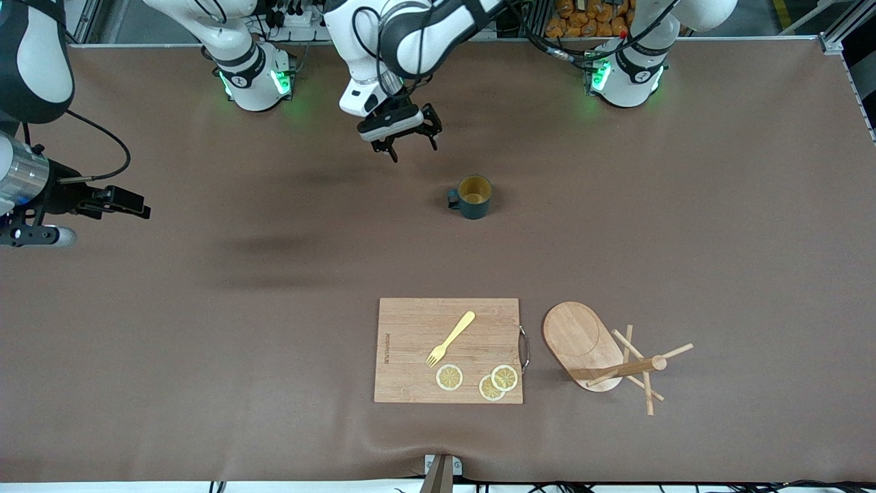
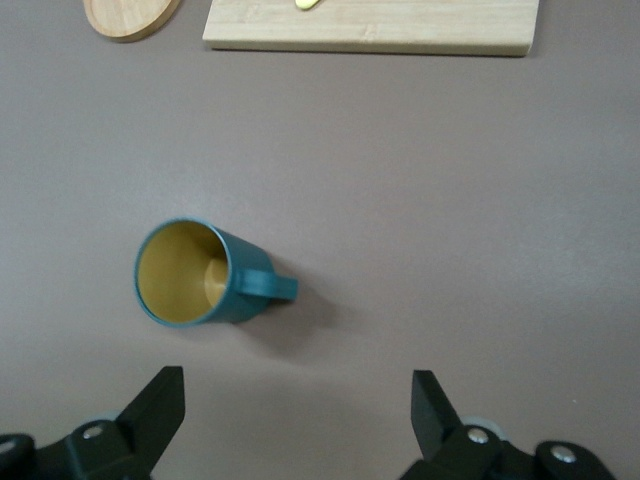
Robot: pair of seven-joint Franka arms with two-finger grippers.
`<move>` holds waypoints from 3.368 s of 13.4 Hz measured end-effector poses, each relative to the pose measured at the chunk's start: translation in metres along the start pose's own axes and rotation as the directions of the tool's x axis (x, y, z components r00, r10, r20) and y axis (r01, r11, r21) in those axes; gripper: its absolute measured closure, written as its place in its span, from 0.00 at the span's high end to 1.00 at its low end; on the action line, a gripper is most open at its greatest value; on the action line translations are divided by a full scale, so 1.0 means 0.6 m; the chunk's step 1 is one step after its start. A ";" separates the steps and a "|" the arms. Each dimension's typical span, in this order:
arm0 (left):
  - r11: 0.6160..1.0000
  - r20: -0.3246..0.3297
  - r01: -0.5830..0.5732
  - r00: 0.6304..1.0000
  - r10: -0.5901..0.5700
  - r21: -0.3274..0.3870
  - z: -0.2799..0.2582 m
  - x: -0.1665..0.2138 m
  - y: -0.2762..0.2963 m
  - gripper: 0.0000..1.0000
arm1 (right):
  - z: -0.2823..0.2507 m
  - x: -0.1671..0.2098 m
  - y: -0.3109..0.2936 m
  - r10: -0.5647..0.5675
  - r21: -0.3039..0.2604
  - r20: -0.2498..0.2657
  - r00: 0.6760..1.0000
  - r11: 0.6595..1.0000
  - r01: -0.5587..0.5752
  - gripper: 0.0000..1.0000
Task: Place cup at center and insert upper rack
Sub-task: 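Lower the left gripper and grasp the teal mug by its handle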
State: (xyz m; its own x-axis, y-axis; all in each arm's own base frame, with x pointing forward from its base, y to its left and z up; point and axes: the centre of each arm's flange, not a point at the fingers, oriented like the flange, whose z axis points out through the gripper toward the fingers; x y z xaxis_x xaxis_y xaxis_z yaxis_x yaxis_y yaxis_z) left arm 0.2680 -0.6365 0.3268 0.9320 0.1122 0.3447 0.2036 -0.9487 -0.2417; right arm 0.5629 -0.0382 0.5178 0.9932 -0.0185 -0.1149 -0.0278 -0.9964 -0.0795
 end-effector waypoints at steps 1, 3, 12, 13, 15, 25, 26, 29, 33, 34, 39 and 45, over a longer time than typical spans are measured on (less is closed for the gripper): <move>1.000 -0.031 0.020 0.999 -0.019 0.018 0.022 -0.024 0.008 1.00 | -0.019 0.002 -0.010 -0.011 -0.002 -0.021 1.000 1.000 0.011 1.00; 0.997 -0.090 0.057 0.995 -0.052 0.055 0.071 -0.063 0.016 1.00 | -0.062 0.005 -0.034 -0.037 -0.006 -0.056 0.998 0.999 0.037 1.00; 0.990 -0.284 0.138 0.951 -0.124 0.030 0.180 -0.137 0.006 1.00 | -0.178 0.012 -0.029 -0.045 -0.068 -0.076 0.996 0.997 0.040 1.00; 0.991 -0.312 0.130 0.943 -0.115 0.028 0.193 -0.139 0.003 1.00 | -0.176 0.010 -0.023 -0.038 -0.066 -0.062 0.997 0.997 0.034 1.00; 0.993 -0.371 0.114 0.923 -0.099 0.019 0.225 -0.146 0.000 1.00 | -0.177 0.007 -0.020 -0.034 -0.066 -0.057 0.998 0.997 0.031 1.00; 0.999 -0.506 0.032 0.861 -0.042 -0.028 0.304 -0.100 0.010 1.00 | -0.193 -0.044 -0.050 -0.065 -0.081 -0.134 0.989 0.995 0.054 1.00; 0.999 -0.513 0.027 0.857 -0.038 -0.029 0.308 -0.096 0.009 1.00 | -0.196 -0.046 -0.054 -0.069 -0.083 -0.142 0.987 0.995 0.058 1.00; 1.000 -0.531 0.010 0.847 -0.019 -0.019 0.328 -0.089 0.009 1.00 | -0.202 -0.045 -0.054 -0.071 -0.086 -0.163 0.984 0.995 0.058 1.00; 1.000 -0.529 -0.003 0.849 0.006 0.007 0.365 -0.097 0.007 1.00 | -0.207 -0.044 -0.052 -0.069 -0.086 -0.174 0.982 0.995 0.055 1.00; 1.000 -0.534 -0.003 0.846 0.007 0.009 0.368 -0.095 0.007 1.00 | -0.208 -0.044 -0.053 -0.070 -0.086 -0.175 0.982 0.995 0.056 1.00; 0.999 -0.547 0.045 0.836 -0.036 0.003 0.378 -0.064 0.003 0.81 | -0.212 -0.045 -0.054 -0.072 -0.087 -0.180 0.981 0.995 0.057 1.00; 0.993 -0.549 0.110 0.827 -0.117 -0.046 0.368 -0.052 0.010 0.10 | -0.214 -0.045 -0.060 -0.077 -0.088 -0.183 0.980 0.994 0.062 1.00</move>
State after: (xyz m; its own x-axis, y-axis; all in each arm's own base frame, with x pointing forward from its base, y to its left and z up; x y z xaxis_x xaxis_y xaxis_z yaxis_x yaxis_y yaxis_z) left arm 0.3063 -0.5805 0.1140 0.5826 0.0413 0.8117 0.2907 -0.9432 -0.1606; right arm 0.5516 -0.0126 0.6510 0.9962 0.0440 0.0745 0.0441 -0.9990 0.0005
